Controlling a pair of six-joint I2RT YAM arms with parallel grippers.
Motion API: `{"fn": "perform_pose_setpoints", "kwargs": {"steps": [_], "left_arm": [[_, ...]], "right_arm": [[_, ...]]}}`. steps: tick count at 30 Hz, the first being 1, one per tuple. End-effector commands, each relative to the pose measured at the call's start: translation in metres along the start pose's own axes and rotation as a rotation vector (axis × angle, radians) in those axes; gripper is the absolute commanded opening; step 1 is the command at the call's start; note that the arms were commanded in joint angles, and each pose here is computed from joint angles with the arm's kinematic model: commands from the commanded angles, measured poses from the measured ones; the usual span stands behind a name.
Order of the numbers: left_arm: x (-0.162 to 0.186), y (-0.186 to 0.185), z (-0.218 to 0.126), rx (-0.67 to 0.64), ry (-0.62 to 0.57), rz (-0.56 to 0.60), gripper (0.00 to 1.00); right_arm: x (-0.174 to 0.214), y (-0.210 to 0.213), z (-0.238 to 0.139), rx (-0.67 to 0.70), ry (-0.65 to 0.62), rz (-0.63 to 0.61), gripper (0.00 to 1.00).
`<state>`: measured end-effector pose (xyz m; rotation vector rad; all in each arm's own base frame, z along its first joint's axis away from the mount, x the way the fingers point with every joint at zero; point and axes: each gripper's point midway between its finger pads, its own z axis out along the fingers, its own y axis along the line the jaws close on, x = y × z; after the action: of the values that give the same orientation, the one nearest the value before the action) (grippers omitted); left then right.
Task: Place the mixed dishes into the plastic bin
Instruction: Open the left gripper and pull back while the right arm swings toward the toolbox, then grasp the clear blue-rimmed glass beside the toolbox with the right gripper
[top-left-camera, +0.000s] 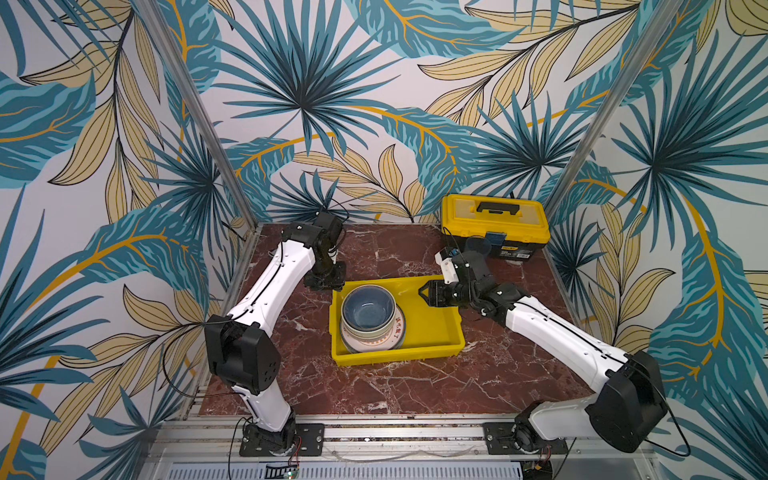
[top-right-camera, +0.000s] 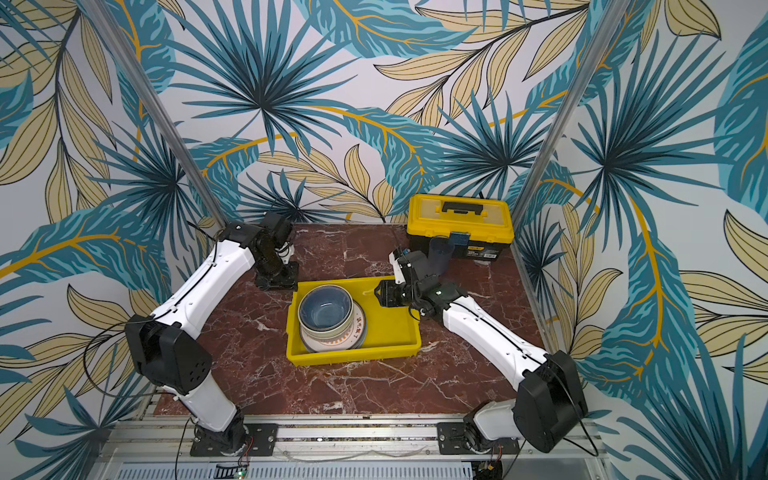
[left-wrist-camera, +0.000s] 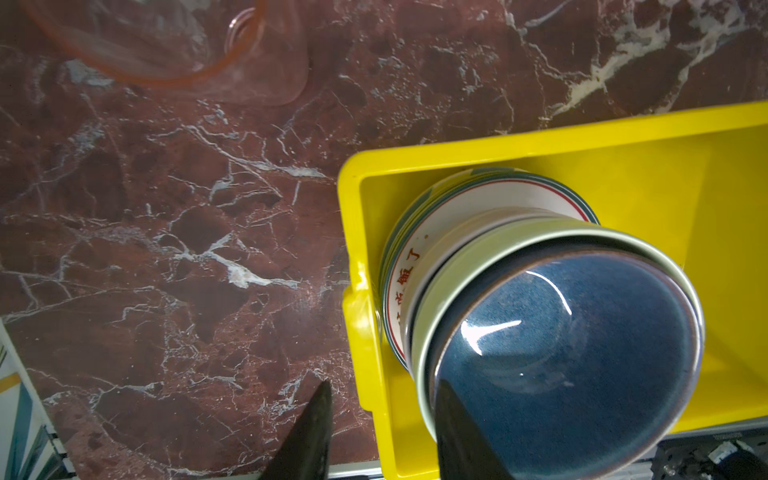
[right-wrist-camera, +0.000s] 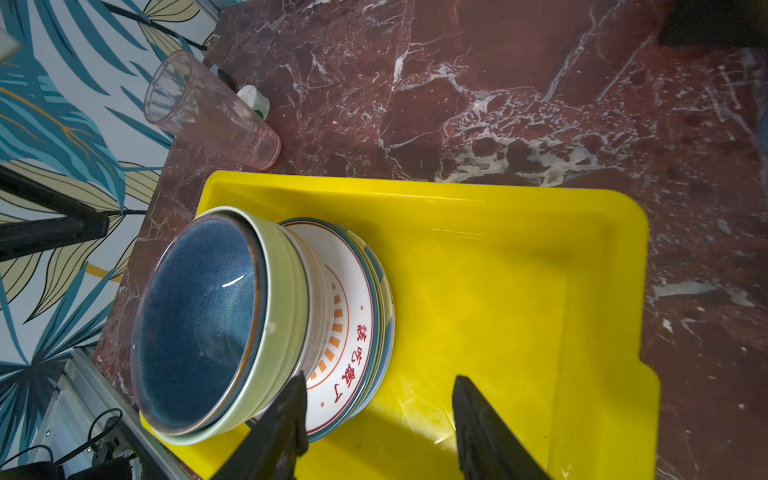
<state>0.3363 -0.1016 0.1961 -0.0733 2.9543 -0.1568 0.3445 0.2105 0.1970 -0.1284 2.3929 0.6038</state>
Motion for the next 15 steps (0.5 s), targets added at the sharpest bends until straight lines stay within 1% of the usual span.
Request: {"fn": "perform_pose_setpoints", "kwargs": {"steps": [1, 4, 6, 10, 15], "left_arm": [[-0.007, 0.010, -0.014, 0.002, -0.081, -0.018, 0.47], [-0.006, 0.017, -0.011, 0.014, -0.096, -0.041, 0.51], [-0.005, 0.024, -0.008, 0.022, -0.106, -0.063, 0.53], [-0.003, 0.040, -0.005, 0.048, -0.133, -0.119, 0.53], [0.002, 0.065, -0.004, 0.056, -0.189, -0.186, 0.53]], "right_arm": [[-0.023, -0.028, -0.019, 0.089, -0.049, 0.035, 0.57], [-0.041, -0.061, -0.030, 0.210, -0.075, 0.050, 0.57], [-0.052, -0.079, -0.035, 0.262, -0.084, 0.066, 0.57], [-0.077, -0.111, -0.042, 0.318, -0.119, 0.126, 0.56], [-0.100, -0.154, -0.038, 0.381, -0.137, 0.199, 0.54]]}}
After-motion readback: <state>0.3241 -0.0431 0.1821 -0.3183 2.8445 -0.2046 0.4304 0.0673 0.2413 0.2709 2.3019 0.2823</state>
